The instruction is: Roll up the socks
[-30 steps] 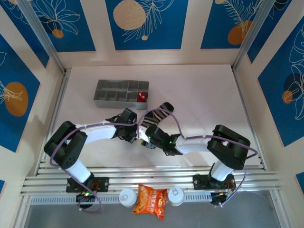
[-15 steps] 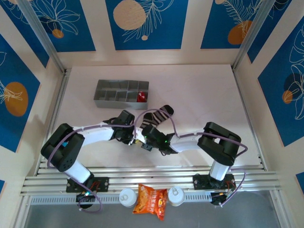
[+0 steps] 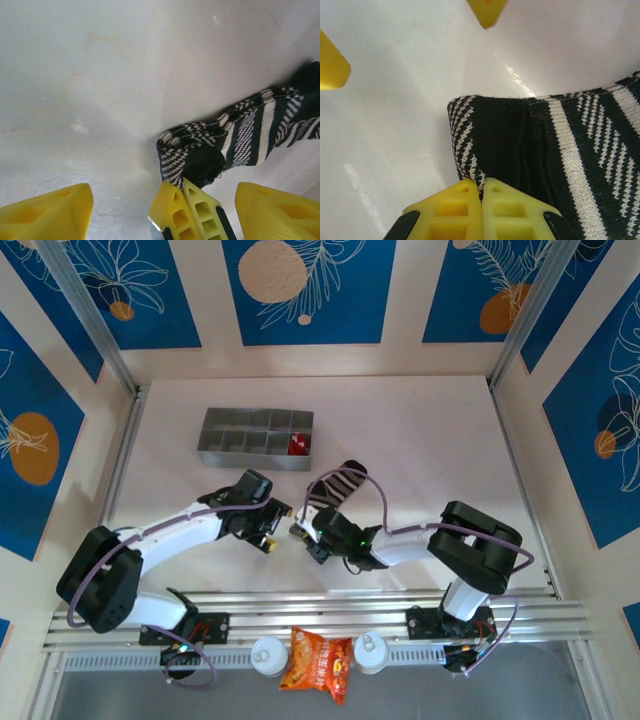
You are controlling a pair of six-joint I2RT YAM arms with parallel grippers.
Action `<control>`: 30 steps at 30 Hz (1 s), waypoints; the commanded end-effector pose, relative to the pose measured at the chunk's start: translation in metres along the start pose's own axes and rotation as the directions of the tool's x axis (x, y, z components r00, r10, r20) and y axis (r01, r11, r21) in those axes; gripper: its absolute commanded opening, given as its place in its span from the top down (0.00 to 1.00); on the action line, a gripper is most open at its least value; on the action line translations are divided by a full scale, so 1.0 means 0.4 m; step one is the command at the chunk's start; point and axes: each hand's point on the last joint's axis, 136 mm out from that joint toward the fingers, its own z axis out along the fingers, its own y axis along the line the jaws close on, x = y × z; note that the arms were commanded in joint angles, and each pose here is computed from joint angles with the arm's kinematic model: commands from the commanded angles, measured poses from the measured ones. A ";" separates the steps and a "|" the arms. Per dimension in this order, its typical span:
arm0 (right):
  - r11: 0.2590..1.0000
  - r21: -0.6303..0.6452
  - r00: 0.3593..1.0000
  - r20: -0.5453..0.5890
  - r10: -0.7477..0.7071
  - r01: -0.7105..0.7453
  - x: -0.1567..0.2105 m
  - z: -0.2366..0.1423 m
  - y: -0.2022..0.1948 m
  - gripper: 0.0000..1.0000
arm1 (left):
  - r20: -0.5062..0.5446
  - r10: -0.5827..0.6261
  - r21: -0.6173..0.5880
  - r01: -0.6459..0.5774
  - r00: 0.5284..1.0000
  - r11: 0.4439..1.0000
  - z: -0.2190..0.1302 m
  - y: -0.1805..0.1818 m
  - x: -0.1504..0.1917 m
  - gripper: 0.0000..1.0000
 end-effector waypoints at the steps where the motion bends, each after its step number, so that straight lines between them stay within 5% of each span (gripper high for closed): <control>1: 0.990 -0.047 0.973 -0.197 0.123 -0.135 0.166 -0.006 0.003 1.00 | -0.017 0.047 0.017 -0.047 0.999 0.999 0.012 -0.031 0.002 0.26; 12: 0.887 -0.293 0.934 -0.139 0.330 -0.357 0.112 -0.047 0.009 1.00 | -0.102 0.163 0.062 -0.157 0.981 0.986 0.096 -0.104 0.071 0.34; 30: 0.620 -0.499 0.792 -0.299 0.532 -0.605 0.058 -0.079 -0.052 1.00 | -0.165 0.167 -0.023 -0.173 0.972 0.985 0.173 -0.096 0.148 0.43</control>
